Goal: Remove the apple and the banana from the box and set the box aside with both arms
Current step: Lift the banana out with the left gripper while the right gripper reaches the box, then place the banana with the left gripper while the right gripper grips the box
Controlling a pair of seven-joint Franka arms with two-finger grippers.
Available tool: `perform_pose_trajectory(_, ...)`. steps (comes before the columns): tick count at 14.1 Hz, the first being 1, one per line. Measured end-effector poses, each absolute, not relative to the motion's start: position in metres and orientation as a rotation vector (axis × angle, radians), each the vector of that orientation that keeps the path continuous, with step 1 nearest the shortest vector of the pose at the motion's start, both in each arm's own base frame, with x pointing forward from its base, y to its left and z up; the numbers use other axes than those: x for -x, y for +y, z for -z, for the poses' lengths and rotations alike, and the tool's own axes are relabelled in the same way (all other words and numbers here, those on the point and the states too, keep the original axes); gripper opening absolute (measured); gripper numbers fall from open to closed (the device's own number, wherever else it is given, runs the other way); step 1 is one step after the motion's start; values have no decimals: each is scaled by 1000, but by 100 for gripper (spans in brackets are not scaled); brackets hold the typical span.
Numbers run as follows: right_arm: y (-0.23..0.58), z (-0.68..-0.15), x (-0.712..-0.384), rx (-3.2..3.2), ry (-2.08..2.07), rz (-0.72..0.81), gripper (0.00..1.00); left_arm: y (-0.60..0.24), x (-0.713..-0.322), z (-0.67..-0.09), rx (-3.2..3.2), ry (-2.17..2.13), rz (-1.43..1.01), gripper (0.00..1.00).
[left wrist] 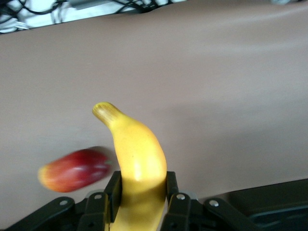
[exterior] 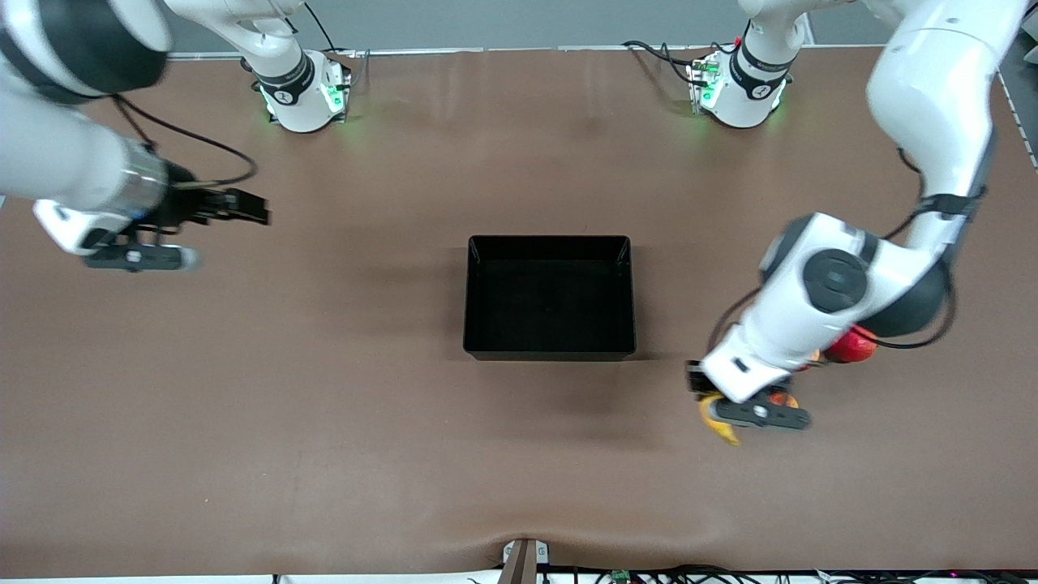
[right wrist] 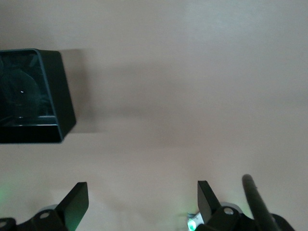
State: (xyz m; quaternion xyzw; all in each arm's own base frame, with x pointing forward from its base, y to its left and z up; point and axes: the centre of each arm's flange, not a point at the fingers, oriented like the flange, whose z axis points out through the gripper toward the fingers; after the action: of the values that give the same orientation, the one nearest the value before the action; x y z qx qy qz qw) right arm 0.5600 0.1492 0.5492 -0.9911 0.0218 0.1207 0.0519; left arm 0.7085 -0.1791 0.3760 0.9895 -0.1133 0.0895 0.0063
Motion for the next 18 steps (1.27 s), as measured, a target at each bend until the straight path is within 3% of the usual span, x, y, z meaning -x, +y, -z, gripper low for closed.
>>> perform_pose_trajectory(8, 285, -418, -578, 2994, 57, -375, 100, 20, -729, -305, -3045, -1003, -138, 41)
perform_pose_trajectory(12, 343, -368, -579, 2964, 70, -269, 100, 57, -733, -255, -2990, -1208, -163, 41)
perform_pose_trajectory(18, 381, -291, -573, 3006, 61, -226, 100, 73, -730, -198, -2966, -1132, -203, 41)
